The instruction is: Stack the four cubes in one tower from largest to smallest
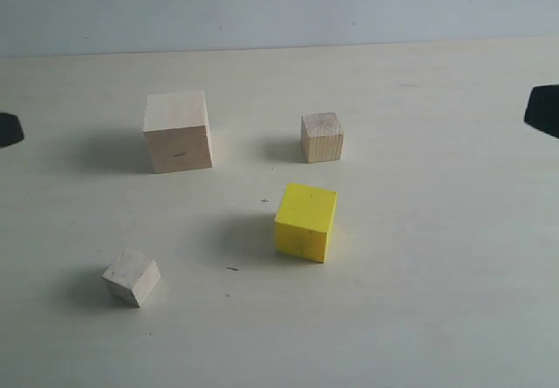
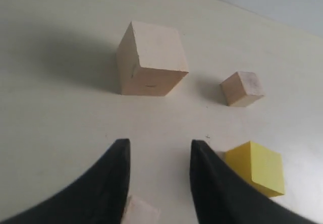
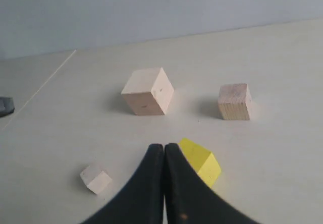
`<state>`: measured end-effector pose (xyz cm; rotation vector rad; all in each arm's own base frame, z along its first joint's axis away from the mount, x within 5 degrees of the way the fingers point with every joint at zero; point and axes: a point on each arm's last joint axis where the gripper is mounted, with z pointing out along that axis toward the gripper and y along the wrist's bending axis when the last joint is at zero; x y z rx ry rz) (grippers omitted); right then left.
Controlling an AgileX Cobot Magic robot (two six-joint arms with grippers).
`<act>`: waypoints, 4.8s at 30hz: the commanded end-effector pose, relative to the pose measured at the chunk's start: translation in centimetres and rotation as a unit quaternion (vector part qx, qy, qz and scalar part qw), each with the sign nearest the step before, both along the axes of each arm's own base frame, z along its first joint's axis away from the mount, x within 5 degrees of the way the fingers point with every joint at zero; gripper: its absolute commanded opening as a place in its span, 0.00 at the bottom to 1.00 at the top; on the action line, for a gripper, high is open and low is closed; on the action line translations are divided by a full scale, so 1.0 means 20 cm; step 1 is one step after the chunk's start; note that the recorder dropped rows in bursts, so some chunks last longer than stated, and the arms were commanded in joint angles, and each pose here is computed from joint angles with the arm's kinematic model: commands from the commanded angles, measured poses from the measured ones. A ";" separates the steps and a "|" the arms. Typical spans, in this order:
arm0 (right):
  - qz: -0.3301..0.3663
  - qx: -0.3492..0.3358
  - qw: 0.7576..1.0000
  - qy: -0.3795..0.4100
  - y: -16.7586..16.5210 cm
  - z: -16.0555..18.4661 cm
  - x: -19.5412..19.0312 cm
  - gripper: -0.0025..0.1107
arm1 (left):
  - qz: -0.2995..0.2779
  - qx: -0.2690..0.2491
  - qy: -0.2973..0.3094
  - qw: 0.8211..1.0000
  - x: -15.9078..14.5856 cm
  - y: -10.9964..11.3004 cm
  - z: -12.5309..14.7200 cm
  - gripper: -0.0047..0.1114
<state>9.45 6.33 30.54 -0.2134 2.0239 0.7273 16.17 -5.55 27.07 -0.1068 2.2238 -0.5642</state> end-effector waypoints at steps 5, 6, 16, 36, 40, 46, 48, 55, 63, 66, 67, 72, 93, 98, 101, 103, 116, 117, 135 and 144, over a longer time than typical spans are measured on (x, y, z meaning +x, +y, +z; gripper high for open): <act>0.063 -0.089 0.993 0.044 0.08 -0.12 0.15 0.03 | -0.035 0.065 0.016 0.997 0.44 -0.10 0.04 0.40; 0.081 -0.111 0.990 0.044 0.10 -0.15 0.18 0.04 | -0.038 0.071 0.017 0.997 0.48 -0.11 0.04 0.40; 0.220 -0.214 0.948 0.083 0.27 -0.26 0.45 0.60 | -0.060 0.108 0.003 0.992 0.73 -0.16 0.07 0.40; 0.414 -0.413 0.804 0.111 0.71 -0.44 0.95 0.64 | -0.101 0.127 0.066 0.984 0.79 -0.20 -0.01 0.40; 0.417 -0.443 0.781 0.144 0.72 -0.48 1.02 0.64 | -0.106 0.127 0.076 0.983 0.78 -0.20 -0.01 0.40; 0.436 -0.455 0.764 0.139 0.83 -0.48 1.05 0.64 | -0.110 0.128 0.081 0.982 0.78 -0.20 -0.01 0.40; 0.445 -0.467 0.753 0.128 0.88 -0.49 1.04 0.64 | -0.112 0.129 0.083 0.982 0.77 -0.20 -0.02 0.40; 0.440 -0.528 0.716 0.123 0.98 -0.57 1.01 0.69 | -0.118 0.139 0.089 0.979 0.77 -0.19 -0.02 0.40; 0.419 -0.527 0.728 0.129 0.99 -0.59 1.03 0.74 | -0.119 0.141 0.089 0.979 0.77 -0.19 -0.02 0.40; 0.416 -0.525 0.733 0.118 0.99 -0.59 1.04 0.74 | -0.119 0.141 0.089 0.979 0.77 -0.19 -0.02 0.40; 0.415 -0.525 0.734 0.117 1.00 -0.60 1.04 0.74 | -0.119 0.141 0.089 0.979 0.77 -0.19 -0.02 0.40; 0.419 -0.526 0.729 0.129 1.00 -0.64 1.04 0.74 | -0.119 0.141 0.090 0.979 0.77 -0.19 -0.02 0.40; 0.414 -0.524 0.725 0.167 1.00 -0.74 1.04 0.74 | -0.124 0.153 0.092 0.976 0.76 -0.19 -0.03 0.40; 0.413 -0.529 0.717 0.188 1.00 -0.83 1.05 0.74 | -0.124 0.153 0.093 0.976 0.76 -0.19 -0.03 0.40; 0.413 -0.531 0.716 0.188 1.00 -0.84 1.05 0.74 | -0.124 0.153 0.091 0.976 0.76 -0.19 -0.03 0.40; 0.412 -0.530 0.717 0.187 1.00 -0.84 1.05 0.74 | -0.124 0.153 0.091 0.976 0.76 -0.19 -0.03 0.40; 0.389 -0.542 0.715 0.207 0.98 -0.84 1.05 0.14 | -0.126 0.155 0.094 0.975 0.76 -0.19 -0.03 0.40; 0.390 -0.545 0.712 0.209 0.98 -0.84 1.05 0.06 | -0.126 0.158 0.093 0.975 0.76 -0.18 -0.03 0.40; 0.217 -0.448 0.818 0.287 0.68 -0.64 1.16 0.02 | -0.122 0.180 0.089 0.972 0.92 -0.21 -0.12 0.04; 0.164 -0.404 0.862 0.258 0.55 -0.41 1.06 0.02 | -0.085 0.156 0.115 0.977 1.21 -0.16 -0.25 0.04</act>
